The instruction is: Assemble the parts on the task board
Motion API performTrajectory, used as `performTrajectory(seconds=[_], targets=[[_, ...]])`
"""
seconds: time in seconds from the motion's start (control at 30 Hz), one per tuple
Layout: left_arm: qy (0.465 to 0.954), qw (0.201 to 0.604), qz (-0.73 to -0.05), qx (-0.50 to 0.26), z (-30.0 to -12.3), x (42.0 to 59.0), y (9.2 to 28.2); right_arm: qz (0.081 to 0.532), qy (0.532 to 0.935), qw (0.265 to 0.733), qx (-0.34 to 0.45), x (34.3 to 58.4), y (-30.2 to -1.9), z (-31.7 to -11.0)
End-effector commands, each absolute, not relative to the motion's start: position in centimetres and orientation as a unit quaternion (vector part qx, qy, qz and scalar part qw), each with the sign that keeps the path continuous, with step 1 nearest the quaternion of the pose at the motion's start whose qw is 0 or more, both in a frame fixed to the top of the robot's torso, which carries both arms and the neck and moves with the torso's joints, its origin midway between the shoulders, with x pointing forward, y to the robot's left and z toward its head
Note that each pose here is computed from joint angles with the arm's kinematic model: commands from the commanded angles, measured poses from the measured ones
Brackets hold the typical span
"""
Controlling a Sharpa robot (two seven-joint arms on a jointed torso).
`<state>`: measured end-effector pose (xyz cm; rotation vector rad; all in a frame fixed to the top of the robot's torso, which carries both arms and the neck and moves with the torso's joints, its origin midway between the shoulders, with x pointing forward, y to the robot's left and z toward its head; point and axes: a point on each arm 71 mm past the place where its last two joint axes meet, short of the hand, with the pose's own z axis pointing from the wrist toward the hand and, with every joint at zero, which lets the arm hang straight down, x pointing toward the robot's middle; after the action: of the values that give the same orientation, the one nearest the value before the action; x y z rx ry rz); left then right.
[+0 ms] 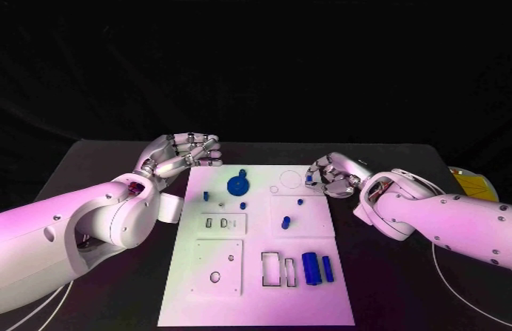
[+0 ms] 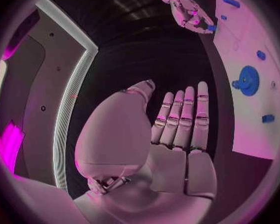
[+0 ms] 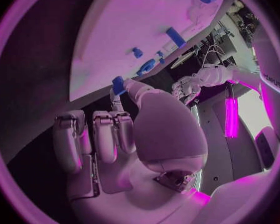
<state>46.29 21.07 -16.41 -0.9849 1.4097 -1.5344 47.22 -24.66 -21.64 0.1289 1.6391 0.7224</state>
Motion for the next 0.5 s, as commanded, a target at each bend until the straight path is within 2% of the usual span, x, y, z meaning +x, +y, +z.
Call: performTrajectory(seconds=[0.03, 0.3, 0.5], targets=[[0.558, 0.401, -0.614, -0.387, -16.3, 46.3, 20.9, 0.303, 0.71, 0.634, 0.038, 46.7, -22.9, -20.9], [0.559, 0.4, -0.615, -0.387, -16.4, 46.3, 20.7, 0.334, 0.704, 0.626, -0.02, 44.8, -16.6, -19.7], [0.559, 0.4, -0.615, -0.388, -16.4, 46.4, 20.7, 0.35, 0.703, 0.617, -0.058, 44.1, -12.5, -19.7]])
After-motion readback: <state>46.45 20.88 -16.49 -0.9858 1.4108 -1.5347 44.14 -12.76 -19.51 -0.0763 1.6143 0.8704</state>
